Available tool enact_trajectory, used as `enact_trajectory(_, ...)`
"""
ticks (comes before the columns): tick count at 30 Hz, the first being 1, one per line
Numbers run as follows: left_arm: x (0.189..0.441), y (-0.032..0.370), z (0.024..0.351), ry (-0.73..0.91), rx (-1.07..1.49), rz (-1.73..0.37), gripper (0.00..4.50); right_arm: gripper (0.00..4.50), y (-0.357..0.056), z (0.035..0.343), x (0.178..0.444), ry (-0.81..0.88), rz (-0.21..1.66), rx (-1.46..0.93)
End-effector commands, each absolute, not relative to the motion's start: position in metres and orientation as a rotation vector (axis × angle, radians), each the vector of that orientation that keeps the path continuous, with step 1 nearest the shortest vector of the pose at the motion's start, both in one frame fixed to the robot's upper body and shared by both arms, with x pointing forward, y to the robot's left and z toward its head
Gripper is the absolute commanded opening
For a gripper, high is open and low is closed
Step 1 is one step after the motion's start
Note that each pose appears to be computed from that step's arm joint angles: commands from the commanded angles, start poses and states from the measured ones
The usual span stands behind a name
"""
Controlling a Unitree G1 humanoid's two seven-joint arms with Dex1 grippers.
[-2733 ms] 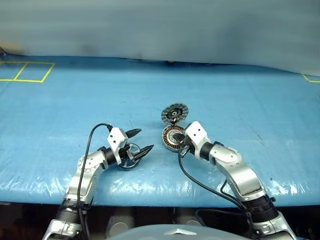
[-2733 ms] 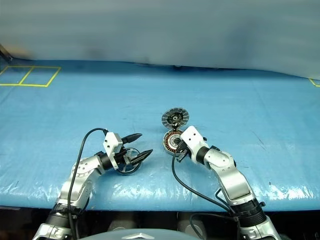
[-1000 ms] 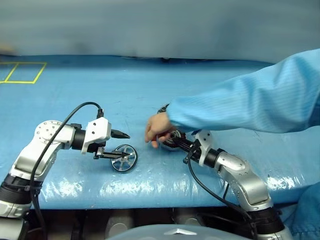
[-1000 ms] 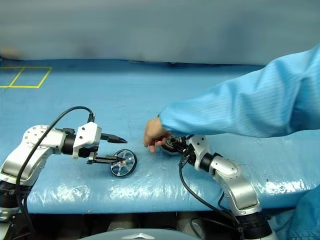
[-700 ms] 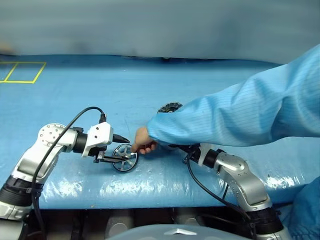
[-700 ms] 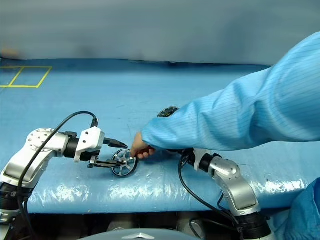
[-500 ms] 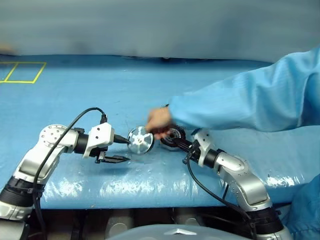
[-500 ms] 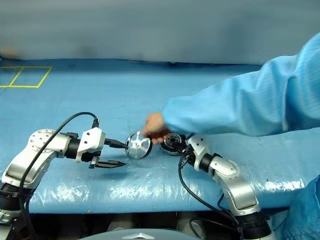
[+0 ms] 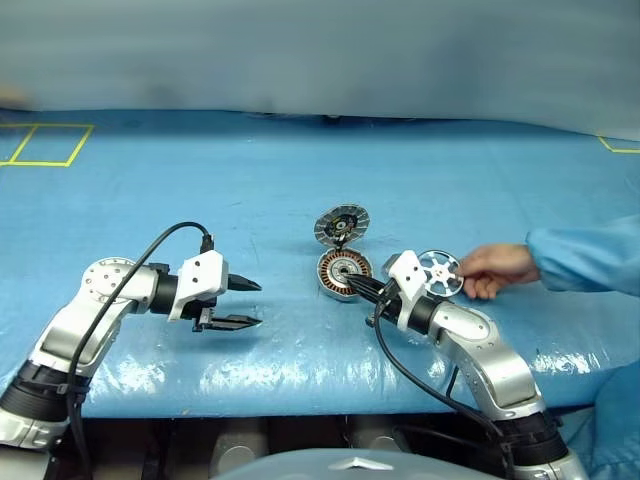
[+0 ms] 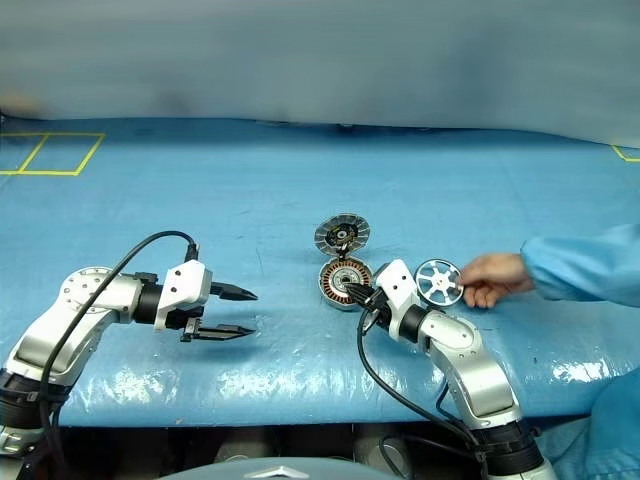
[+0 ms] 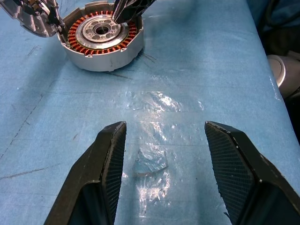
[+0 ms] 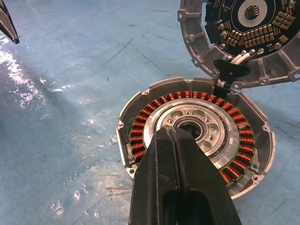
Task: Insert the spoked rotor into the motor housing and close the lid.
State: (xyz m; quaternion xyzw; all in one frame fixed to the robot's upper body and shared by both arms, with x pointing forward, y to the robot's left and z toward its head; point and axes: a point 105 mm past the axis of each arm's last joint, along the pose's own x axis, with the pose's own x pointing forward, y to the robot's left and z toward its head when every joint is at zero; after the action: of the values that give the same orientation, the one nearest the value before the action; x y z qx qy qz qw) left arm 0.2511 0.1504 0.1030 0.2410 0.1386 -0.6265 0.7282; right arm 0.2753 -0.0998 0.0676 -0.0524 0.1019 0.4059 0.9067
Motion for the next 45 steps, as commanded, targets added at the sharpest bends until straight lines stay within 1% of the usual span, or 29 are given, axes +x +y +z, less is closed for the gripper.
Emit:
enact_trajectory(1,0.251,0.148,0.109,0.266,0.547,-1.381,2.8,0.0,-0.098,0.077,0.277,0.171,0.85,-0.121)
enact_trajectory(6,0.253,0.147,0.109,0.259,0.541,-1.376,2.8,0.0,-0.099,0.079,0.278,0.167,0.843,-0.121)
enact_trajectory(10,0.259,0.142,0.103,0.219,0.482,-1.338,2.8,0.0,-0.109,0.089,0.28,0.152,0.825,-0.156)
enact_trajectory(11,0.261,0.139,0.101,0.198,0.452,-1.326,2.76,0.41,-0.113,0.092,0.281,0.146,0.818,-0.171)
enact_trajectory(12,0.263,0.135,0.101,0.168,0.411,-1.315,2.76,0.64,-0.118,0.095,0.283,0.141,0.805,-0.189)
enact_trajectory(14,0.266,0.126,0.104,0.087,0.298,-1.288,2.76,1.24,-0.13,0.1,0.287,0.137,0.759,-0.245)
enact_trajectory(15,0.266,0.121,0.101,0.068,0.255,-1.284,2.76,1.61,-0.14,0.104,0.29,0.142,0.731,-0.287)
enact_trajectory(17,0.264,0.113,0.092,0.057,0.21,-1.286,2.76,2.23,-0.158,0.11,0.293,0.167,0.686,-0.373)
enact_trajectory(21,0.263,0.103,0.083,0.041,0.151,-1.266,2.76,2.23,-0.183,0.12,0.293,0.221,0.633,-0.47)
enact_trajectory(26,0.262,0.1,0.076,0.034,0.117,-1.241,2.76,2.23,-0.199,0.121,0.286,0.297,0.63,-0.513)
enact_trajectory(31,0.26,0.101,0.068,0.05,0.102,-1.212,2.76,2.23,-0.203,0.112,0.278,0.356,0.643,-0.517)
enact_trajectory(37,0.259,0.1,0.067,0.052,0.095,-1.201,2.76,2.23,-0.202,0.104,0.269,0.396,0.667,-0.54)
enact_trajectory(45,0.262,0.101,0.065,0.051,0.096,-1.178,2.76,2.23,-0.216,0.086,0.267,0.502,0.624,-0.612)
